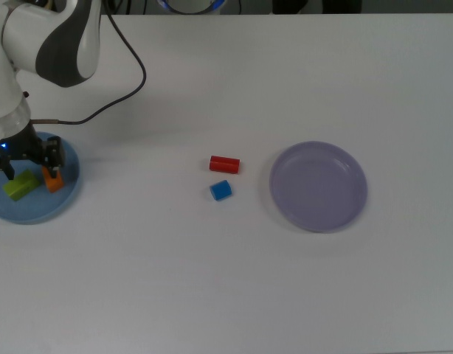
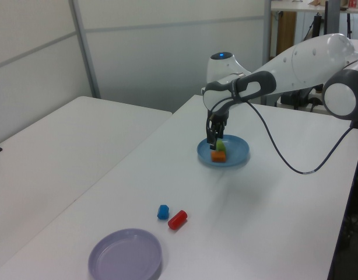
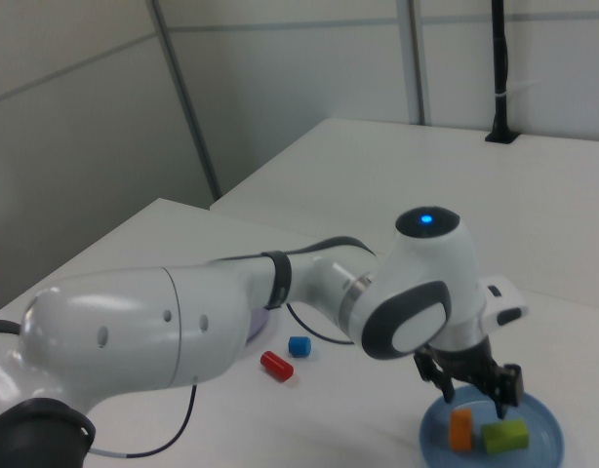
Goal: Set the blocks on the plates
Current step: 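Move the gripper to the blue cube and grasp it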
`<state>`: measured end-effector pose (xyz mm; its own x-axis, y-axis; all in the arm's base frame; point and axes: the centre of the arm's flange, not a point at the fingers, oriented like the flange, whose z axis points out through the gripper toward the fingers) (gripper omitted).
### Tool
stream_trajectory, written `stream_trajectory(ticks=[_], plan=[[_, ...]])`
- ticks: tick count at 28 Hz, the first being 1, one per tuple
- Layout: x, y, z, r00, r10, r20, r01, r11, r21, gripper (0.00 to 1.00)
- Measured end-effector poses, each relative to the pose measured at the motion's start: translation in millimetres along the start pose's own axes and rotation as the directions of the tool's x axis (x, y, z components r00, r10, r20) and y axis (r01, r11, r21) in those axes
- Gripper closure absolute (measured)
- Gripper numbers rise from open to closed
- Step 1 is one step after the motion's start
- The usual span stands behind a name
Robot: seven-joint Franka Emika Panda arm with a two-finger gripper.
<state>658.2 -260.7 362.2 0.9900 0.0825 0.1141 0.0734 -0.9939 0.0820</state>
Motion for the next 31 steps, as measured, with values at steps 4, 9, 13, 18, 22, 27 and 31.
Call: stream_trajectory(ticks=[4,9,13,18,22,27,31], plan=[[12,-25,-25,0.999,0.016,-0.030,-0.015,0.999,0.040,0.07],[31,-92,-53,1.000,-0.017,-0.026,0.019,0.995,0.099,0.00],[42,-158,-58,0.998,-0.050,0.022,0.047,0.990,0.134,0.00],[47,-233,-54,0.989,-0.130,0.075,0.117,0.980,0.161,0.00],[46,-275,-45,0.980,-0.173,0.095,0.155,0.973,0.171,0.00],[44,-300,-24,0.972,-0.197,0.132,0.173,0.970,0.172,0.00],[42,-307,1,0.959,-0.229,0.170,0.206,0.968,0.141,0.00]])
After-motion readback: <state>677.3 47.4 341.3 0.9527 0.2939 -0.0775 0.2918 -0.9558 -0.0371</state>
